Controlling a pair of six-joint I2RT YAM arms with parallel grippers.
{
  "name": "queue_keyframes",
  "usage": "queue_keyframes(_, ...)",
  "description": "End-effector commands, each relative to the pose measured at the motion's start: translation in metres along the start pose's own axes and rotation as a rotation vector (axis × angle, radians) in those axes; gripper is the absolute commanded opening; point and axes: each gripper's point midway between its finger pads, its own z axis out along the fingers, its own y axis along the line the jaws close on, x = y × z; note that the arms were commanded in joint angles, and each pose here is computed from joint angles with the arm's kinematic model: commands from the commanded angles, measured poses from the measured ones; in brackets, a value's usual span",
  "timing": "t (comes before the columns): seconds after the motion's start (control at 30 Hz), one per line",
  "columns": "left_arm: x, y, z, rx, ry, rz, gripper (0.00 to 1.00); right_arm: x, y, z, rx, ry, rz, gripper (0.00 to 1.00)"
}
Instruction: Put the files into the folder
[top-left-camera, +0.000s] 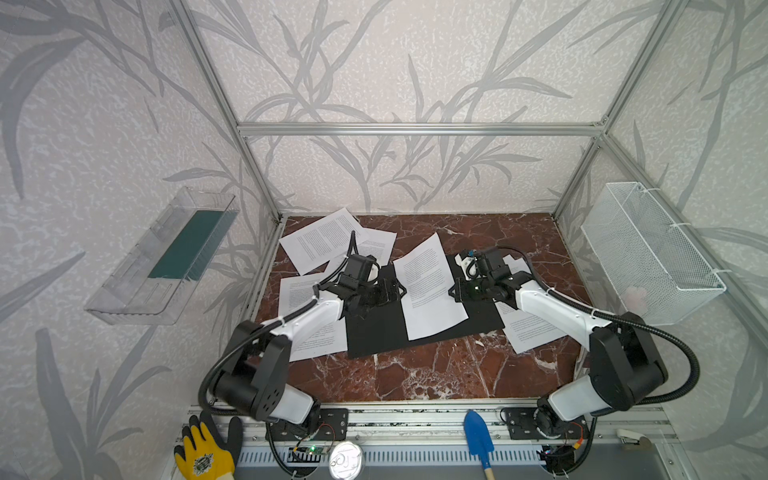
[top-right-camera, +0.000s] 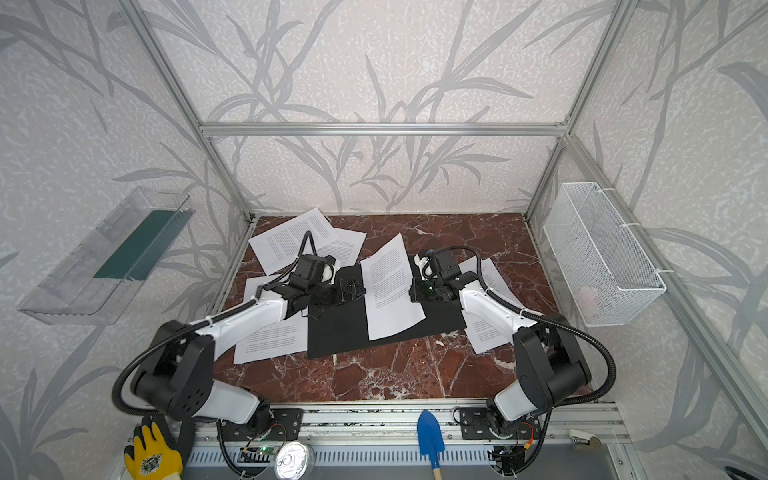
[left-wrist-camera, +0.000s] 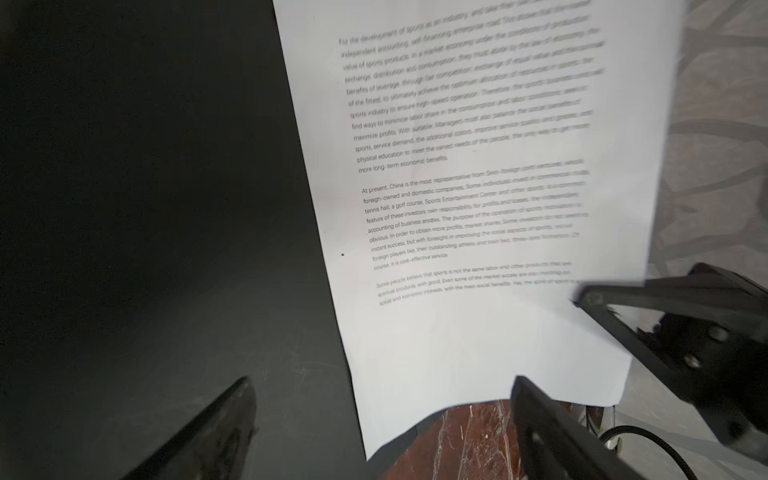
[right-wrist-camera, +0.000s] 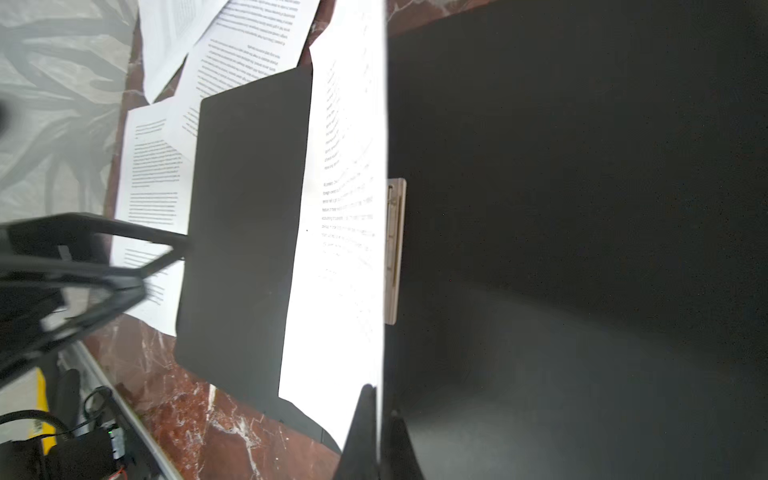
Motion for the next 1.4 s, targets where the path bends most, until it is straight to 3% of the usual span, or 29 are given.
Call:
queue_keyframes(0.0, -0.009, -0.006, -0.040, -0.045, -0.134, 0.088, 0.99, 0.005, -0.026, -0.011, 0.171, 0.031, -0.029, 0.00)
queue_keyframes(0.17, -0.014, -0.038, -0.089, 0.063, -0.347, 0.204, 0.99, -0.001, -0.052, -0.027, 0.337, -0.011, -0.044, 0.00)
queue_keyframes(0.3, -0.012, -0.050, -0.108, 0.137, -0.436, 0.246, 0.99, -0.007, -0.066, -0.041, 0.442, -0.033, -0.079, 0.00)
queue_keyframes(0.73, -0.008, -0.045, -0.088, 0.055, -0.355, 0.242, 0.99, -0.013, -0.096, -0.062, 0.651, -0.061, -0.072, 0.00)
queue_keyframes(1.37, -0.007, -0.051, -0.083, 0.108, -0.376, 0.266, 0.99, -0.001, -0.081, -0.020, 0.454, 0.034, -0.061, 0.00)
